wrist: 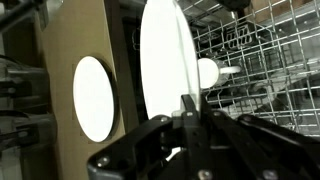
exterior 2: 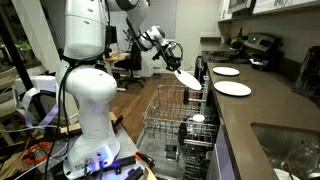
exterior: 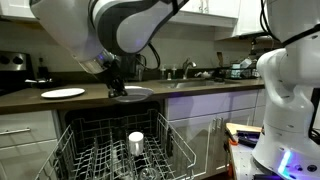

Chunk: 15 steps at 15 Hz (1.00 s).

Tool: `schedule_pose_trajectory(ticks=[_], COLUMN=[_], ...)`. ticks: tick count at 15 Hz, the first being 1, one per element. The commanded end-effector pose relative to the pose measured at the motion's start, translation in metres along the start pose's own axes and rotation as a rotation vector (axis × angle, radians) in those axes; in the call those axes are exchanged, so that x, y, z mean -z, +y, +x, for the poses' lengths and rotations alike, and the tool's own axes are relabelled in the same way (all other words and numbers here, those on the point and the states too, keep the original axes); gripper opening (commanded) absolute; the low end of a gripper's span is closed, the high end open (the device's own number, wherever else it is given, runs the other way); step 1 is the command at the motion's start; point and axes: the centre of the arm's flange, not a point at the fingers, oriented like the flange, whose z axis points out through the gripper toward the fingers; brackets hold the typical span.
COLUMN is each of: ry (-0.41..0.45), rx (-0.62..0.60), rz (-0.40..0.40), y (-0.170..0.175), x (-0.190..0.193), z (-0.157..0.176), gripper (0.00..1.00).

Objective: Remove the plate from the plate dryer and put it on top of the plate on right of the counter

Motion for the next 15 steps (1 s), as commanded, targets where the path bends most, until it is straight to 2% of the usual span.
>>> schedule_pose_trajectory(ticks=[1, 13, 14, 15], ry=[-0.002, -0.004, -0.011, -0.018], rx=[0.003, 0.013, 0.009, -0.003], rz=[0.0, 0.0, -0.007, -0.027], y=[-0.0014, -0.0075, -0.006, -0.0013], x=[-0.0009, -0.0025, -0.0025, -0.0022], z=[-0.0001, 0.0001, 0.0001, -0.0007], gripper=[0.07, 0.07, 0.02, 0.02])
